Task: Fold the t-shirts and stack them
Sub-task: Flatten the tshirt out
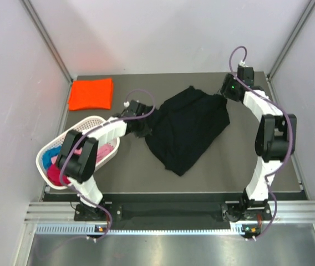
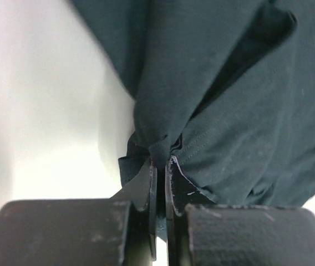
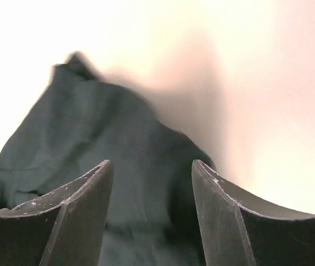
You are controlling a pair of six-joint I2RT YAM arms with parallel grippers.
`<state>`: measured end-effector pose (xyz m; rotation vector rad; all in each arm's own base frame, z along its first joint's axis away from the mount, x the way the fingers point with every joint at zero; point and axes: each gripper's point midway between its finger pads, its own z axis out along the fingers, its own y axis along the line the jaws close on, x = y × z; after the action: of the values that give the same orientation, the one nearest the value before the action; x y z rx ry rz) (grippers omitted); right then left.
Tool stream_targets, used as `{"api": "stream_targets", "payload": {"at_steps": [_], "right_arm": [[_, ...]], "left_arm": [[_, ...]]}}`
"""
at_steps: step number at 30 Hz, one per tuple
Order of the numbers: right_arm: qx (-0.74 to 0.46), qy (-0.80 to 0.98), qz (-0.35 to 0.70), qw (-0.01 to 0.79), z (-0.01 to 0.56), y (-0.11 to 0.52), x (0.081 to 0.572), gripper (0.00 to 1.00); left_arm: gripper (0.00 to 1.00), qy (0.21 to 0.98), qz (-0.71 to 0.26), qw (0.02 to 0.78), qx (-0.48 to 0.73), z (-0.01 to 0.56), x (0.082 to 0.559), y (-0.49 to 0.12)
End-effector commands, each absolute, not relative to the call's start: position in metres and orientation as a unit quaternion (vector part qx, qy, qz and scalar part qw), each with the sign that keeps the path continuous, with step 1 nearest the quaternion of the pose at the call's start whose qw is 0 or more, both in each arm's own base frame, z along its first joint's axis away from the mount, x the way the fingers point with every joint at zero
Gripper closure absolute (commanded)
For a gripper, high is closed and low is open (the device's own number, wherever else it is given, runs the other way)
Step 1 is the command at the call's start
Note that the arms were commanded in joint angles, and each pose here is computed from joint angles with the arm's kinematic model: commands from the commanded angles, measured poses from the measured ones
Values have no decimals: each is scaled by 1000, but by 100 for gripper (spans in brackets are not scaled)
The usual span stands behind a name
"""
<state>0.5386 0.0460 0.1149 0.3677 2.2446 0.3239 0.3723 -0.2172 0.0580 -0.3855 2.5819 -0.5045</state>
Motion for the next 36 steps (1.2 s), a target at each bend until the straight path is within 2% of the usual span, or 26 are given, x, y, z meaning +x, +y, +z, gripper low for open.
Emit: {"api": "stream_targets", "payload": {"at_steps": [1, 3, 5, 6, 8, 9, 14, 17, 21, 26, 36], "right_arm": [[164, 894, 78, 410, 182, 32, 493, 41], [185, 906, 73, 374, 164, 42, 460, 42], [188, 904, 80, 374, 172, 55, 430, 43], [190, 915, 83, 345, 149, 71, 406, 43], [180, 917, 98, 342, 147, 91, 381, 44], [171, 927, 106, 316, 128, 112, 358, 44], [152, 925, 146, 317, 123, 170, 310, 50], [115, 923, 182, 320, 120, 222, 285, 54], [82, 933, 147, 317, 100, 244, 267, 55], [101, 938, 88, 319, 70, 234, 272, 55], [95, 941, 79, 315, 38, 242, 280, 51]], "left_arm": [[100, 927, -213, 264, -159, 79, 356, -215], [100, 929, -222, 255, -150, 77, 347, -216], [100, 931, -229, 245, -143, 75, 338, -217], [100, 933, -234, 237, -136, 74, 332, -218], [100, 933, -234, 239, -131, 78, 328, -217], [99, 935, -230, 238, -126, 77, 324, -216], [89, 935, -217, 252, -122, 82, 316, -206], [76, 936, -214, 249, -126, 80, 312, -203], [69, 938, -195, 254, -129, 83, 311, -195], [59, 937, -167, 278, -132, 94, 313, -182], [58, 933, -182, 285, -120, 99, 311, -185]]}}
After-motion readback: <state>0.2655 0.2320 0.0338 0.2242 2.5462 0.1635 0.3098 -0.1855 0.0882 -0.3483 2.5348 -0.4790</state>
